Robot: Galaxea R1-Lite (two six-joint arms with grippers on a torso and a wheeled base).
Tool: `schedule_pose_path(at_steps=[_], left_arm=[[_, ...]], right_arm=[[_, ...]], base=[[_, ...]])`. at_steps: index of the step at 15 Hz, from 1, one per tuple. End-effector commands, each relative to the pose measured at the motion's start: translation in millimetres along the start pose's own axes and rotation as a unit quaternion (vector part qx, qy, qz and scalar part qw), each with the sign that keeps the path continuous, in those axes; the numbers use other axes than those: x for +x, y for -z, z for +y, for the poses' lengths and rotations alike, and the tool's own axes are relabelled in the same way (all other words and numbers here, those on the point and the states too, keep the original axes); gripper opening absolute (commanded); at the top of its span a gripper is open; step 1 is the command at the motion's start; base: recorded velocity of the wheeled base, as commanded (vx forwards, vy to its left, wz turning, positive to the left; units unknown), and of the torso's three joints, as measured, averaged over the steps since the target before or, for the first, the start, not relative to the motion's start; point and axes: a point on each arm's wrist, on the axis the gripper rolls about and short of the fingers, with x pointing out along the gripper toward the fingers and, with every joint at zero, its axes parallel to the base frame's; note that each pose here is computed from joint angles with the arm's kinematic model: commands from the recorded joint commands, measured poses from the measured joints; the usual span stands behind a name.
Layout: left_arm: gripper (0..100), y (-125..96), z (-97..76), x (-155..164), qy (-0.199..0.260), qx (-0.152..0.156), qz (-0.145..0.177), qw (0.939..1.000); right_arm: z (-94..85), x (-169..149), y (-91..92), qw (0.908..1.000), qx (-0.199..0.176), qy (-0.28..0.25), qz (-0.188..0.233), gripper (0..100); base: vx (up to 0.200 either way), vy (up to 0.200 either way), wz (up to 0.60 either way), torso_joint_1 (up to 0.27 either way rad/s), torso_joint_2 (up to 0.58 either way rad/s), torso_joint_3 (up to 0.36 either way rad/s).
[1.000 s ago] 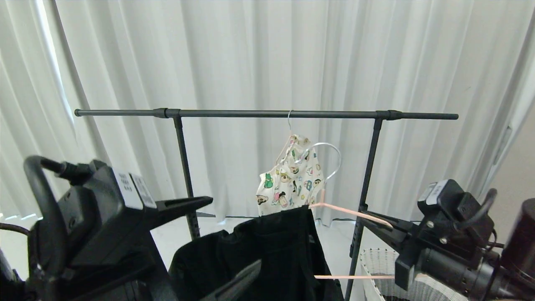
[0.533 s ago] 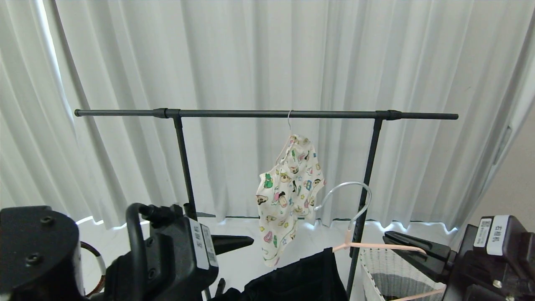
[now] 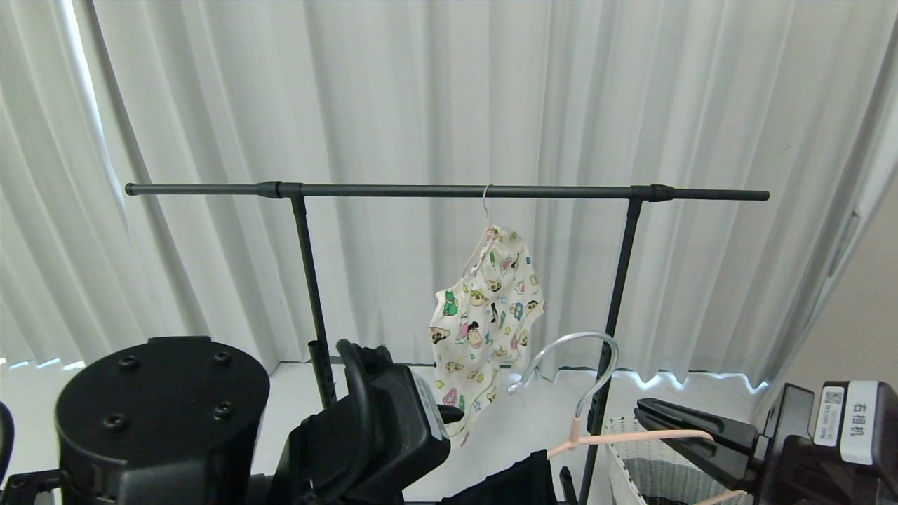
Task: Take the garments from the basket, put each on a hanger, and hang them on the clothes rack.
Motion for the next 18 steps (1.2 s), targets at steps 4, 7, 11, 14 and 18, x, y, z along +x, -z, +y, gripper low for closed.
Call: schedule_pose_path(at_steps=[4,7,11,14,18], left_arm=[[0,6.0,0.6,11.1,0.006,-0.001,0.022,0.9997],[0,6.7,0.4,10.7,0.005,-0.003,0.023,0.9997],[0,7.0,1.8,10.5,0.002,-0.006,0.023,0.9997],[0,8.3,7.1,9.3,-0.011,-0.011,0.024,0.9996],[0,22.0,26.1,3.6,-0.061,-0.038,0.046,0.9964]], right_arm=[[-0.3,2.7,-5.6,0.9999,0.0,-0.001,-0.011,0],[-0.4,2.0,-5.7,0.9999,0.001,-0.001,-0.011,0],[1.9,1.2,-3.9,0.9999,-0.001,-0.008,-0.008,100],[3.2,-0.5,-0.8,0.9999,0.0,-0.011,-0.003,100],[4.0,-4.1,7.6,0.9999,0.002,-0.01,0.014,100]], base=[[0.0,0.0,0.0,0.0,0.0,0.0],[0.0,0.0,0.0,0.0,0.0,0.0],[0.0,0.0,0.0,0.0,0.0,0.0],[0.0,0.0,0.0,0.0,0.0,0.0],[0.0,0.0,0.0,0.0,0.0,0.0]])
